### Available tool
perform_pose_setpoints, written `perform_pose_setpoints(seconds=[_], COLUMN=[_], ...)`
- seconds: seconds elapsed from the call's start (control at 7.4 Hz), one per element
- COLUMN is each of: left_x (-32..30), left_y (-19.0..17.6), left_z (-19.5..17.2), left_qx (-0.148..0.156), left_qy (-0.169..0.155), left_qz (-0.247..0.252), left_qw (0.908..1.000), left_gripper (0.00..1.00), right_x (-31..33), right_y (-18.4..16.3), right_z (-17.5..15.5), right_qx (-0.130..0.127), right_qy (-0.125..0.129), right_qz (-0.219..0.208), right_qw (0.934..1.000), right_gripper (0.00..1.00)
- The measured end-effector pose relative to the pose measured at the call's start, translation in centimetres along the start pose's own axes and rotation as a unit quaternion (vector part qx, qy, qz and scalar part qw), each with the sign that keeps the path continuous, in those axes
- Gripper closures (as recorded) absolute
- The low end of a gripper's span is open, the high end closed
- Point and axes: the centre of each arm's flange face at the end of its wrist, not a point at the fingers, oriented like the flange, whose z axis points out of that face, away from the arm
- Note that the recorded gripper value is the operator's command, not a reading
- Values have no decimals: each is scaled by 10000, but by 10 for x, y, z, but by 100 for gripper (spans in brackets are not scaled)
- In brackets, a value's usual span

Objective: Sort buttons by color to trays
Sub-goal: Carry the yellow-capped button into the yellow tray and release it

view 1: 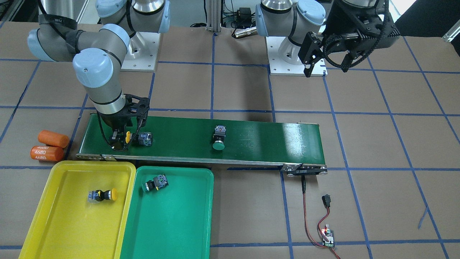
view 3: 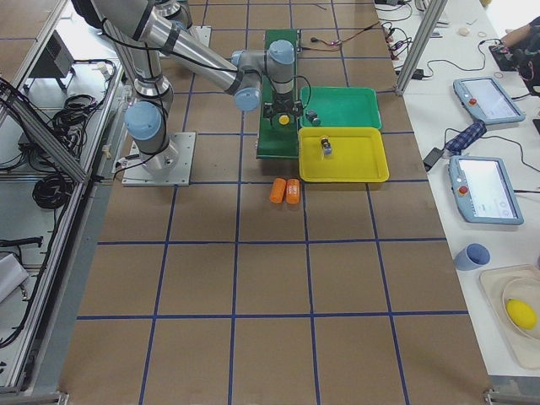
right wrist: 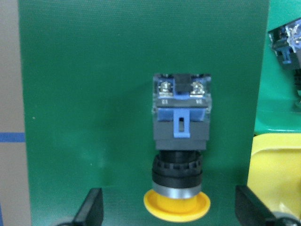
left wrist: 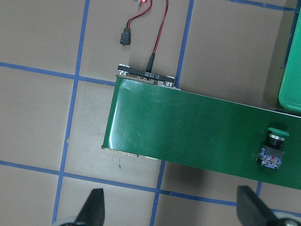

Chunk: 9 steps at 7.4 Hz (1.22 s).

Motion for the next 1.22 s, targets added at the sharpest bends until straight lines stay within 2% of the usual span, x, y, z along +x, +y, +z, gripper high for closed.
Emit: perform_pose_setpoints(seconds=[0.27,0.41,0.54,0.81,0.95,1.22], left_x=[0,0,0,0,0,-1], left_y=[0,1,2,4,4,6], left_z=[0,0,2,3,3,6], left_qx=[5,-3,-9,-17,-20,-41], left_qy=[-7,-2,2,4,5,-3], left_qz=[4,0,-2,-4,-4,-3], left_qw=[10000,10000,10000,10000,10000,10000], left_gripper=[0,0,0,0,0,0], right_x=[0,0,0,0,0,1], right_y=[0,0,0,0,0,0], right_z=[0,0,0,-1,-1,-2], right_qx=[0,2,5,12,13,5], right_qy=[0,1,4,8,12,29], right_qz=[-7,-12,-16,-77,-143,-202], right_qw=[10000,10000,10000,10000,9999,9998], right_gripper=[0,14,34,66,70,70])
